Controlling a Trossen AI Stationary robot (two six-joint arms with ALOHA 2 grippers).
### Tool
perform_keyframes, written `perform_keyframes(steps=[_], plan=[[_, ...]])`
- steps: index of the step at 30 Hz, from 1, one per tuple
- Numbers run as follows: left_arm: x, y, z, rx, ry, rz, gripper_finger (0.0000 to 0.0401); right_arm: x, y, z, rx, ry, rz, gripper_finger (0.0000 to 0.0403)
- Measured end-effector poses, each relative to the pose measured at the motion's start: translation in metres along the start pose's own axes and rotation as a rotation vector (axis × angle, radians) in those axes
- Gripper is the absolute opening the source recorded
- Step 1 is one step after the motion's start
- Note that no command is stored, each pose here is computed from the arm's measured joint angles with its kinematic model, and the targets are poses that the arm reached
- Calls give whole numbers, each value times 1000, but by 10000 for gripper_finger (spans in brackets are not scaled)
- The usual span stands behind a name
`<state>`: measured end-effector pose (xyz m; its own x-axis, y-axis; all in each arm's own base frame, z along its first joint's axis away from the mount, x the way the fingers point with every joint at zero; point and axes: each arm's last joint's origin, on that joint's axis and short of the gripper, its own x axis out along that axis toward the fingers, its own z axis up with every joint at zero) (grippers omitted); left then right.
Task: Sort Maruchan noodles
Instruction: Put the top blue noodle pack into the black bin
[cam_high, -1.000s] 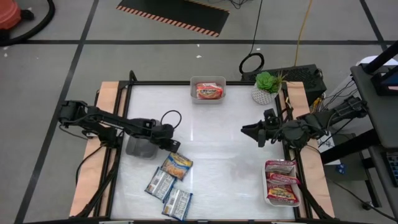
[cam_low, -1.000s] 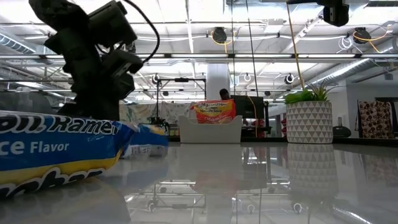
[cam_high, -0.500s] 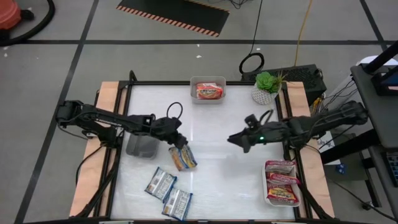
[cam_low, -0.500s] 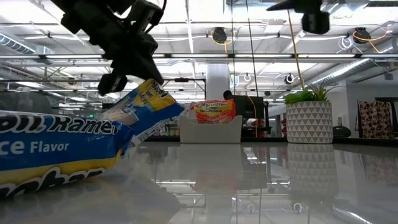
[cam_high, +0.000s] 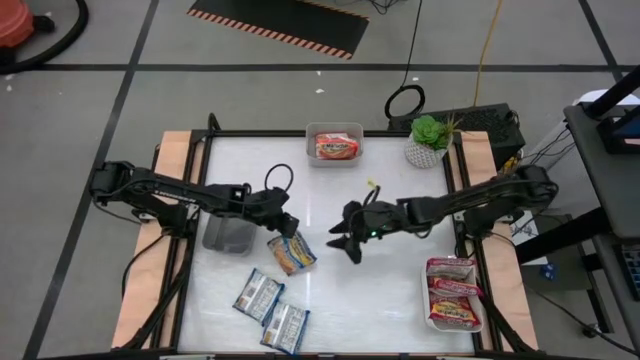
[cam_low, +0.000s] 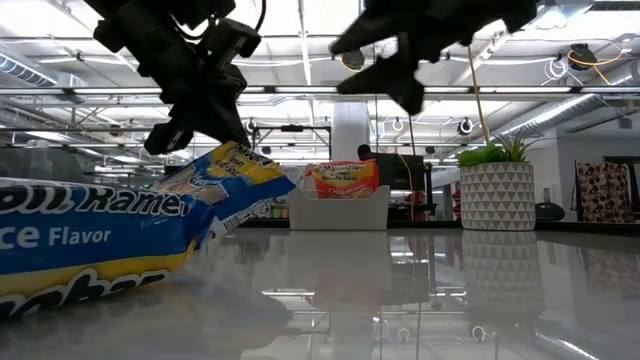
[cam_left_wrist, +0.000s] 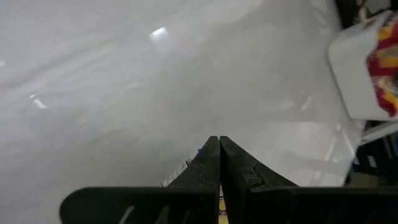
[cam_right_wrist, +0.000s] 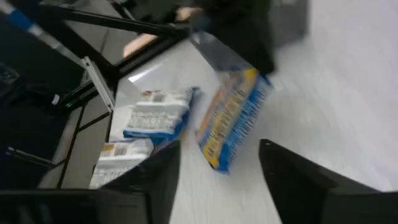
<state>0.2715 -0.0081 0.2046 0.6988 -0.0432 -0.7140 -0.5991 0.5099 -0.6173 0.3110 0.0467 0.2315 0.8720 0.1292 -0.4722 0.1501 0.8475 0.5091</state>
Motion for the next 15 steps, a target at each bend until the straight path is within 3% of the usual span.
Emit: perform_keyframes(steps=[2,8,15], plan=[[0,1,0,-10,-7,13,0,12,-1,-3,-24,-15,13,237],[0,1,0,-57,-34,27,0,39,-18,-19,89,44,-43,320],[0,-1,0,-72,-55,19,0,66,-32,-29,196,93,58,345]])
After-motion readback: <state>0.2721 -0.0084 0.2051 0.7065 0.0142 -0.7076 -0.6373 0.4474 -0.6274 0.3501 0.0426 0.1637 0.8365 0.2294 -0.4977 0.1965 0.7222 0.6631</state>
